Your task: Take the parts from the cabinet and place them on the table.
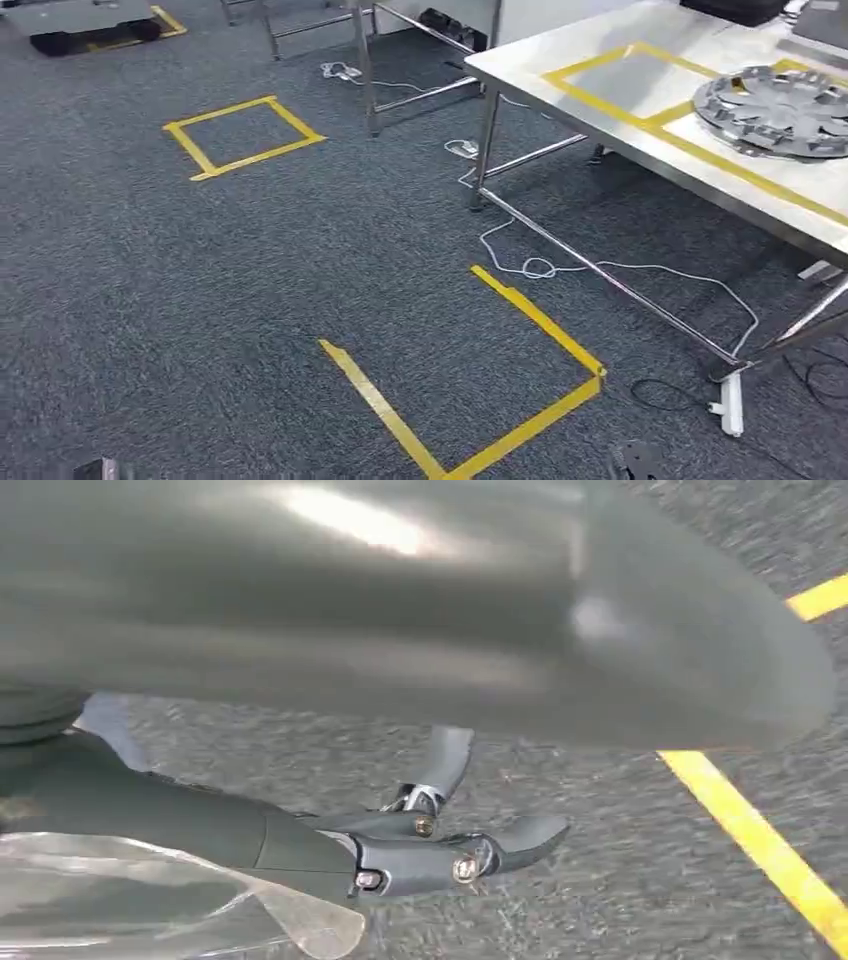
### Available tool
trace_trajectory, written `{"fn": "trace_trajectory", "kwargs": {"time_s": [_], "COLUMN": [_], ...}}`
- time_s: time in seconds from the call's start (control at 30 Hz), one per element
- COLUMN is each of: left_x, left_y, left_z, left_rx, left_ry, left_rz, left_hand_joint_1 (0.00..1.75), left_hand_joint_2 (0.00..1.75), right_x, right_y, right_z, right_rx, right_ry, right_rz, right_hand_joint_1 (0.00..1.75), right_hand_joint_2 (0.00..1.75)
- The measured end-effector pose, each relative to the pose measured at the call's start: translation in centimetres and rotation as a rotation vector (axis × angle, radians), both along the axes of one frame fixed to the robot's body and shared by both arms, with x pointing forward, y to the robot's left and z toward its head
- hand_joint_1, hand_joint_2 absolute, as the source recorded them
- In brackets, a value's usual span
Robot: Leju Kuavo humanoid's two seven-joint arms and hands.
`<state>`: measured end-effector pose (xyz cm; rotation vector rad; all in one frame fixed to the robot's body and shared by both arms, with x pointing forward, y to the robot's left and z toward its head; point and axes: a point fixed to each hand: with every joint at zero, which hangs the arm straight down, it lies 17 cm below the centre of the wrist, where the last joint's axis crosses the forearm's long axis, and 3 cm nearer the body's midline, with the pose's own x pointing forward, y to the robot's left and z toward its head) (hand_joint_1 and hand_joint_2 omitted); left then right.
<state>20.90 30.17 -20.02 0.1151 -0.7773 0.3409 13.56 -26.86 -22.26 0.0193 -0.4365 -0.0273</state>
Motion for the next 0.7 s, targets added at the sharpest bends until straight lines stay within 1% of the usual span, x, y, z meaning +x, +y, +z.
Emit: {"fn": "trace_trajectory", "kwargs": {"time_s": [0.1, 0.2, 0.33, 0.43, 0.53, 0.63, 0.7], "left_x": [-0.1, 0.1, -0.5, -0.1, -0.7, -0.4, -0.3], "left_y": [0.0, -0.1, 0.1, 0.0, 0.4, 0.2, 0.2], "left_z": [-0.2, -0.2, -0.5, -0.4, -0.6, -0.5, -0.5], "left_rx": [0.006, 0.009, 0.012, 0.008, 0.006, 0.003, -0.005], "left_ry": [0.008, 0.007, 0.026, 0.020, 0.030, 0.026, 0.033], "left_rz": [-0.017, -0.031, -0.032, -0.021, 0.011, 0.017, 0.042], "left_hand_joint_1": [0.00, 0.00, 0.00, 0.00, 0.00, 0.00, 0.00], "left_hand_joint_2": [0.00, 0.00, 0.00, 0.00, 0.00, 0.00, 0.00], "right_x": [0.1, -0.6, -0.5, -0.7, -1.0, -1.6, -2.2], "right_y": [0.7, 0.9, 1.3, 1.3, 1.5, 2.0, 2.3], "right_z": [0.0, -0.3, -0.4, -0.7, -1.0, -1.3, -1.6], "right_rx": [-0.003, -0.008, -0.008, -0.004, -0.015, -0.019, -0.023], "right_ry": [-0.003, 0.012, 0.012, 0.029, 0.045, 0.052, 0.065], "right_rz": [0.053, 0.080, 0.102, 0.105, 0.142, 0.193, 0.215], "right_hand_joint_1": [0.00, 0.00, 0.00, 0.00, 0.00, 0.00, 0.00], "right_hand_joint_2": [0.00, 0.00, 0.00, 0.00, 0.00, 0.00, 0.00]}}
